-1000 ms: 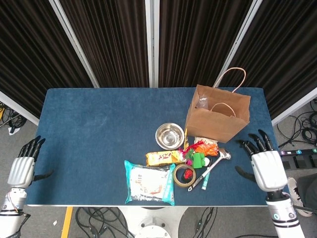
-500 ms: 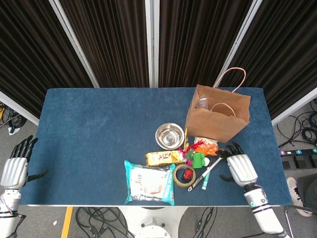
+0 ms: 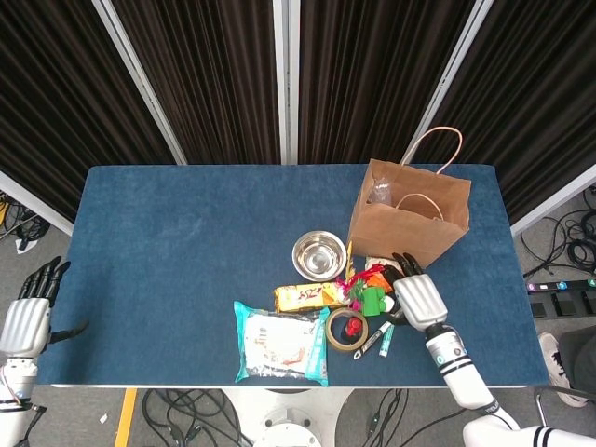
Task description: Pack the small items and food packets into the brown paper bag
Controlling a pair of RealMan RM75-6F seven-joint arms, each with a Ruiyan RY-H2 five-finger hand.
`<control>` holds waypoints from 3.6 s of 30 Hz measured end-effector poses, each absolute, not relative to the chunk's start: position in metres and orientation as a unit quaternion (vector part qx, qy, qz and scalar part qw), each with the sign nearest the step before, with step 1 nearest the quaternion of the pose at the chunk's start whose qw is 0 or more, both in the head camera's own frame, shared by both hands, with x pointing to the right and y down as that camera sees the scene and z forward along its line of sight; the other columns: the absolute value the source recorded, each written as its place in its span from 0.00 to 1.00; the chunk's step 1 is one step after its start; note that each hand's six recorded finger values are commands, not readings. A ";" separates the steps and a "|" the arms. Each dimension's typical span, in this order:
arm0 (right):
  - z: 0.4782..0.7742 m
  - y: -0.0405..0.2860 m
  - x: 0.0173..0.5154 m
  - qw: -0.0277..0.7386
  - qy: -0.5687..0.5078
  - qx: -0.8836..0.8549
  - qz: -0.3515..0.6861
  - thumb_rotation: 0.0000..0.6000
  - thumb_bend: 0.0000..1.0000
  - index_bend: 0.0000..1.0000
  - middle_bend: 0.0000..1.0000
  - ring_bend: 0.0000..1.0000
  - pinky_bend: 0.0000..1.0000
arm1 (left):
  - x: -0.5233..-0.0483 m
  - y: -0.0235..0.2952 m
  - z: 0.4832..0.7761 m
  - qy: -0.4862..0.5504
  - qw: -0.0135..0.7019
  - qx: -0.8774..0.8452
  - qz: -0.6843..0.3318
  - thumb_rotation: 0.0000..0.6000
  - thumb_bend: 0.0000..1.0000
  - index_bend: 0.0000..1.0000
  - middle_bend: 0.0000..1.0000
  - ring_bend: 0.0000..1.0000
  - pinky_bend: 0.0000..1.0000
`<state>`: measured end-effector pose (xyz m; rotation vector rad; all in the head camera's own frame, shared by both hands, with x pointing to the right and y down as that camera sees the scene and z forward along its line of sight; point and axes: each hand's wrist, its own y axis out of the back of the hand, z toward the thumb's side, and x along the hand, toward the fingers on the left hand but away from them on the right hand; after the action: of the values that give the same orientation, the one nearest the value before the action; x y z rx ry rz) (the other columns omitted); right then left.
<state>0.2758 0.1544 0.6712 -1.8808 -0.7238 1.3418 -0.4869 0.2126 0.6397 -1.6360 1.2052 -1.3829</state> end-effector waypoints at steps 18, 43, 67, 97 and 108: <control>0.688 0.167 0.258 0.345 -0.246 -0.736 0.528 1.00 0.00 0.12 0.23 0.01 0.00 | -0.498 0.218 0.640 0.465 0.330 -0.622 -0.537 1.00 0.13 0.08 0.06 0.00 0.12; 0.693 0.164 0.253 0.358 -0.250 -0.722 0.536 1.00 0.00 0.31 0.30 0.06 0.00 | -0.500 0.219 0.641 0.465 0.330 -0.622 -0.536 1.00 0.13 0.08 0.06 0.00 0.12; 0.675 0.149 0.254 0.376 -0.289 -0.710 0.520 1.00 0.07 0.48 0.42 0.15 0.05 | -0.498 0.218 0.642 0.460 0.331 -0.625 -0.537 1.00 0.13 0.08 0.06 0.00 0.12; 0.441 0.054 0.239 0.544 -0.486 -0.600 0.328 1.00 0.09 0.50 0.43 0.17 0.06 | -0.481 0.210 0.640 0.455 0.341 -0.630 -0.529 1.00 0.13 0.08 0.06 0.00 0.12; 0.442 -0.002 0.272 0.585 -0.501 -0.509 0.384 1.00 0.08 0.50 0.43 0.17 0.06 | -0.481 0.209 0.642 0.455 0.340 -0.630 -0.530 1.00 0.13 0.08 0.06 0.00 0.12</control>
<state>0.2724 -0.0019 0.4422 -1.1875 -1.1699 0.8964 -0.4805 0.2087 0.6420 -1.6401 1.1830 -1.3791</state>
